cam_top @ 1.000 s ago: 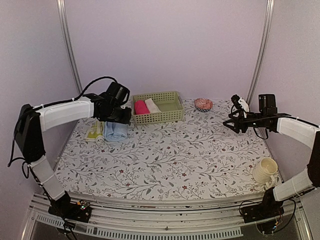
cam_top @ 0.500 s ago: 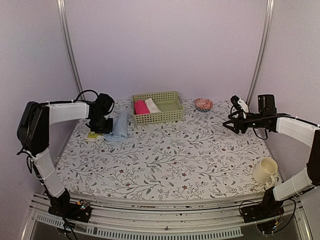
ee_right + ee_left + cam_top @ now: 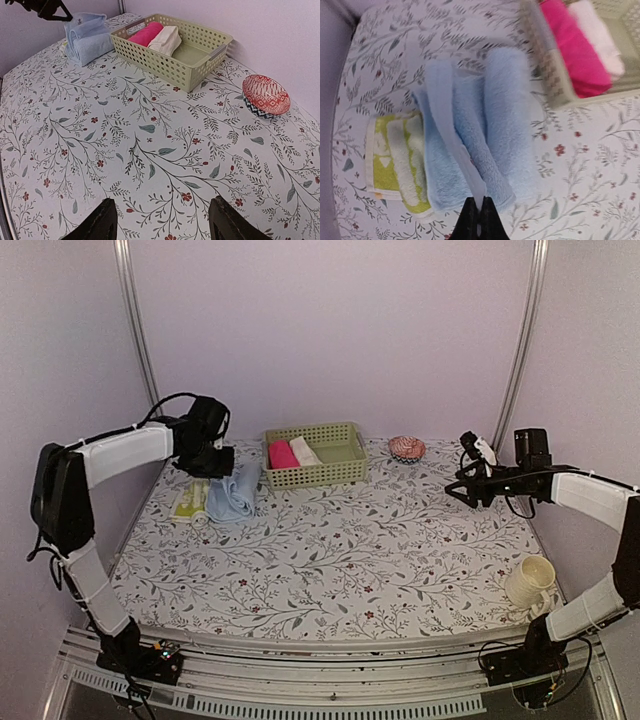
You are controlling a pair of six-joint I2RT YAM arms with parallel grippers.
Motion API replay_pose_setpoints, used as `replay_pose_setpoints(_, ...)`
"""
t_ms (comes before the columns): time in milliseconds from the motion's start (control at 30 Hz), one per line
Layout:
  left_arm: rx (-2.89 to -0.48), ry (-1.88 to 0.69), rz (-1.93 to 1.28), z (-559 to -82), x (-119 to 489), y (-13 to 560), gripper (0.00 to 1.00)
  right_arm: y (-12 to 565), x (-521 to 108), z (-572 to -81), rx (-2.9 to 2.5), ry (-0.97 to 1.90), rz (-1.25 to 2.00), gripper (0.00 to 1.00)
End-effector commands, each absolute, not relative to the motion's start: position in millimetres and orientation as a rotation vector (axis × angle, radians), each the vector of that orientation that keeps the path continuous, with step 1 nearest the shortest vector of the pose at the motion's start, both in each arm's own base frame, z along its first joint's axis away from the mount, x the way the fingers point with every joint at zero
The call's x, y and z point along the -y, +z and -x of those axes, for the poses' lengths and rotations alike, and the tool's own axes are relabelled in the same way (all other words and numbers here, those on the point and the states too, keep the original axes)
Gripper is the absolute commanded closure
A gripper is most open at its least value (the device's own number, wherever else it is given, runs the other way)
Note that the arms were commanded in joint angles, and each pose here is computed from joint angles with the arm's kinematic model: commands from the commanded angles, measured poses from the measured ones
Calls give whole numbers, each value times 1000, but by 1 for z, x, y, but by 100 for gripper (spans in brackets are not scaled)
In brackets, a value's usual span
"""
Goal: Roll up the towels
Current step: Pick up the towel from the corner of the board, then pass from the left arm to the right
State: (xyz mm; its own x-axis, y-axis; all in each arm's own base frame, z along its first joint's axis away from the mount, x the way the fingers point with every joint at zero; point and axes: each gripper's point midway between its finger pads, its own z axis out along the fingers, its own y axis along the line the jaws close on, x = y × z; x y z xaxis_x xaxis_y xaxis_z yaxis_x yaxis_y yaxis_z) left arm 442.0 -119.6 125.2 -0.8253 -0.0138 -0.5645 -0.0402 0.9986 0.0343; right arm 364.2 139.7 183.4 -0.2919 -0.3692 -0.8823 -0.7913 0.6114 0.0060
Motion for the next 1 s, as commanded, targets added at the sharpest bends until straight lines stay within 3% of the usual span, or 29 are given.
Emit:
replay_pose_setpoints(0, -2026, -368, -461, -403, 258, 331, 100, 225, -146, -368, -1847, 598, 913, 35)
replay_pose_setpoints(133, -1626, -628, -679, -314, 329, 460, 100, 282, -146, -370, -1782, 585, 891, 33)
replay_pose_setpoints(233, -1544, -730, -733, -288, 349, 479, 100, 312, -143, -369, -1751, 588, 887, 32)
replay_pose_setpoints(600, -1786, -1032, -935, -273, 474, 313, 100, 347, -141, -332, -1736, 715, 876, 32)
replay_pose_setpoints(800, -1994, -977, -921, -311, 513, 231, 100, 304, -172, -285, -1796, 857, 1062, 31)
replay_pose_setpoints(967, -2031, -987, -871, -335, 519, 218, 100, 260, -185, -286, -1886, 734, 1089, 25)
